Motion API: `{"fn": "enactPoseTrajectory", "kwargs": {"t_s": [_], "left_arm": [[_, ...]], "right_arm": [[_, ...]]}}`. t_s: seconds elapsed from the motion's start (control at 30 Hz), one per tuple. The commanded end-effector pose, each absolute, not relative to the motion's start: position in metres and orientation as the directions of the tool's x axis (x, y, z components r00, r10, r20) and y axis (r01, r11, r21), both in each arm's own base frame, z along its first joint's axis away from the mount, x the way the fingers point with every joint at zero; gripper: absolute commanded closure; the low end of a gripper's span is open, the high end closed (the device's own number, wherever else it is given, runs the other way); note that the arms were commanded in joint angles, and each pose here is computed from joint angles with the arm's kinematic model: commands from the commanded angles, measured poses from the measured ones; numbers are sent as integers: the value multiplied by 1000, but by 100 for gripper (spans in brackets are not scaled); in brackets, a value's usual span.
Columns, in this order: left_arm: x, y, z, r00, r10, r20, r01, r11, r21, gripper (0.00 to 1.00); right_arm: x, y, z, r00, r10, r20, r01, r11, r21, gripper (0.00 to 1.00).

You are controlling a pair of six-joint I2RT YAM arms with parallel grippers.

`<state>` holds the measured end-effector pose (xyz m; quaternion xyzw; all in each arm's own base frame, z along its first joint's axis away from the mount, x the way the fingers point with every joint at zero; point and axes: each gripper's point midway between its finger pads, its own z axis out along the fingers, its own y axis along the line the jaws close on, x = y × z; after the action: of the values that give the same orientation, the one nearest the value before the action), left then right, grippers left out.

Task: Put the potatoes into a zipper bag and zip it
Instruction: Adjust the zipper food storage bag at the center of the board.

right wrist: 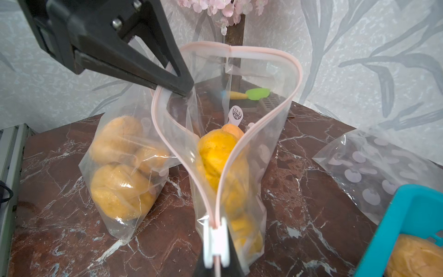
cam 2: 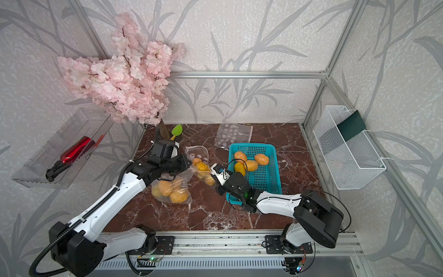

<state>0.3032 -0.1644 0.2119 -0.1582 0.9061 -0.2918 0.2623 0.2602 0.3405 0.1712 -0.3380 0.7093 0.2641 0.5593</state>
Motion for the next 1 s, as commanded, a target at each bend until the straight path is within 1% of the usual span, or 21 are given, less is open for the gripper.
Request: {"fn": "enactPoseTrajectory", "kwargs": {"t_s": [0.0, 0.13, 0.17, 0.23, 0.27, 0.3, 0.37, 0.4, 0.47, 0.67, 0.87, 0.97], "left_arm": [[301, -163, 223, -797, -454, -398, -117, 762, -637, 100], [299, -164, 226, -802, -448, -394, -110, 760, -641, 100], [298, -163, 226, -804, -448, -391, -113, 761, -639, 98], [295, -158, 227, -802, -450, -393, -132, 775, -618, 85], [294, -155, 229, -797, -452, -401, -136, 782, -609, 77], [291, -151, 232, -792, -454, -409, -141, 787, -601, 65], [286, -151, 241, -786, -450, -424, -117, 781, -613, 46], [281, -150, 247, -784, -448, -429, -105, 777, -620, 38], [271, -150, 259, -782, -448, -434, -83, 765, -639, 31], [239, -158, 284, -793, -441, -421, -28, 716, -697, 30], [223, -202, 289, -836, -353, -420, 67, 693, -717, 30], [224, -223, 284, -860, -320, -396, 80, 683, -726, 30]], "right_arm": [[258, 341, 190, -110, -161, -981, -781, 624, -15, 100], [256, 340, 195, -96, -154, -983, -784, 620, -21, 100], [256, 339, 197, -92, -155, -984, -785, 619, -25, 100], [255, 338, 198, -90, -157, -983, -783, 621, -28, 100], [256, 337, 199, -88, -160, -983, -782, 623, -31, 100], [255, 337, 198, -90, -165, -982, -781, 624, -34, 100], [255, 337, 199, -88, -174, -981, -784, 620, -39, 100], [254, 337, 199, -87, -176, -981, -786, 617, -41, 100], [253, 336, 201, -82, -178, -981, -788, 614, -45, 100], [246, 336, 204, -56, -190, -980, -808, 585, -67, 100], [240, 342, 205, -76, -170, -983, -834, 552, -31, 100], [235, 347, 207, -88, -156, -984, -849, 529, -8, 100]]}}
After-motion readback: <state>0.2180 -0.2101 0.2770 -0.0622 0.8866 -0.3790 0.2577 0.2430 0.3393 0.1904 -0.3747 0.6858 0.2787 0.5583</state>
